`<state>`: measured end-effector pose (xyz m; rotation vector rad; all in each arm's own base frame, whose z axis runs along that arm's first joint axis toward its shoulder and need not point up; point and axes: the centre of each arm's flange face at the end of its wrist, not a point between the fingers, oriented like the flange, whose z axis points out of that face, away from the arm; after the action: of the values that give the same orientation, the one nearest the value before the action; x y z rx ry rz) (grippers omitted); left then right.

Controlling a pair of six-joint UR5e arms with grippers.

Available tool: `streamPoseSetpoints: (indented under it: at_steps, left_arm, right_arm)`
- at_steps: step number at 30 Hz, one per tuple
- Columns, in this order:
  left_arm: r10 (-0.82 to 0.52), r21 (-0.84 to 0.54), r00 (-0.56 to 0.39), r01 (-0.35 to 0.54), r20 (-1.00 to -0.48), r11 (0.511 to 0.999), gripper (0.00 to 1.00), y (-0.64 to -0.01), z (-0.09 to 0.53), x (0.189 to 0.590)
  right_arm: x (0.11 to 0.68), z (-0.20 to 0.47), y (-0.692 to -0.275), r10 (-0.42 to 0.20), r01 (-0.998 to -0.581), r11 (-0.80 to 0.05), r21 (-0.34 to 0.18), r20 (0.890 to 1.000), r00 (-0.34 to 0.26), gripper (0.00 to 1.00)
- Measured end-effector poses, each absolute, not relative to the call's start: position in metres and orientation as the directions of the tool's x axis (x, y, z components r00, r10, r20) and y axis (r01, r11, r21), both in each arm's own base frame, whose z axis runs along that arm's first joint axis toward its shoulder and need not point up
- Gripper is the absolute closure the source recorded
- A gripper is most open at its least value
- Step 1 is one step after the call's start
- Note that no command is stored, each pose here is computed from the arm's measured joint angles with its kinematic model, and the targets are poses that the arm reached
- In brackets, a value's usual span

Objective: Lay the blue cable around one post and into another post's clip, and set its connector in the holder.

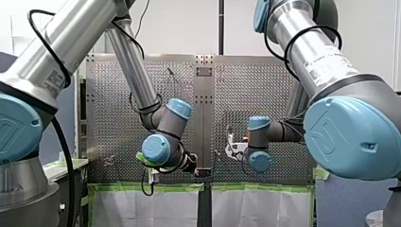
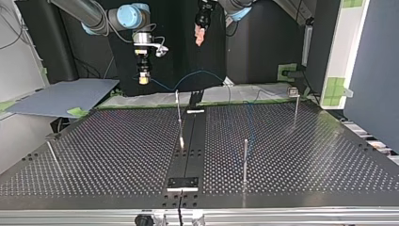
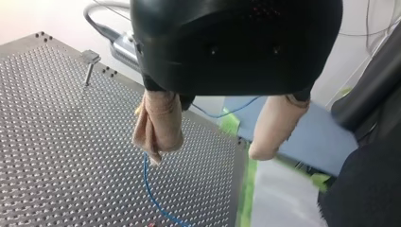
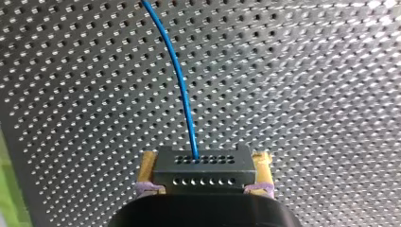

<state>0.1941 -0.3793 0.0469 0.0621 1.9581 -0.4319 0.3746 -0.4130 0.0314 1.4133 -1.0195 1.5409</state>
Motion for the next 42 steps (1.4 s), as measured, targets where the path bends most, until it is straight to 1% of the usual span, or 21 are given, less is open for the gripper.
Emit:
streamPoseSetpoints:
  at_steps: [4,8,18,24,27,30,33,37,42]
  left_arm:
    - [-0.151,-0.251,-0.378,0.232,-0.913,0.940,0.00,-0.389,0.040,0.211]
    - [-0.171,-0.249,-0.339,0.202,-0.925,0.947,0.00,-0.391,0.035,0.226]
    - [-0.287,-0.343,-0.282,0.178,-0.916,0.922,0.00,-0.394,0.038,0.243]
    - [-0.385,-0.432,-0.252,0.169,-0.888,0.886,0.00,-0.396,0.042,0.256]
    - [-0.431,-0.474,-0.241,0.169,-0.870,0.864,0.00,-0.396,0.043,0.260]
    - [-0.467,-0.509,-0.234,0.169,-0.852,0.844,0.00,-0.395,0.043,0.263]
    - [-0.495,-0.538,-0.240,0.175,-0.835,0.824,0.00,-0.396,0.037,0.265]
    - [-0.527,-0.577,-0.257,0.188,-0.810,0.795,0.00,-0.398,0.025,0.269]
    - [-0.562,-0.620,-0.280,0.197,-0.778,0.760,0.00,-0.400,0.007,0.272]
  right_arm:
    - [0.374,0.035,-0.411,0.034,-0.930,-0.363,-0.051,0.997,-0.069,0.88]
    - [0.373,0.034,-0.407,0.025,-0.930,-0.363,-0.050,0.998,-0.063,0.88]
    - [0.366,0.026,-0.391,0.001,-0.931,-0.363,-0.048,0.999,-0.052,0.88]
    - [0.370,0.027,-0.386,0.004,-0.927,-0.374,-0.042,0.999,-0.047,0.88]
    - [0.371,0.032,-0.381,0.015,-0.924,-0.381,-0.045,0.998,-0.055,0.88]
    - [0.370,0.040,-0.375,0.028,-0.920,-0.388,-0.060,0.997,-0.077,0.88]
    - [0.367,0.049,-0.367,0.024,-0.912,-0.403,-0.082,0.995,-0.100,0.88]
    - [0.369,0.065,-0.362,0.025,-0.894,-0.438,-0.096,0.993,-0.119,0.88]
    - [0.374,0.093,-0.362,0.054,-0.873,-0.476,-0.105,0.987,-0.149,0.88]
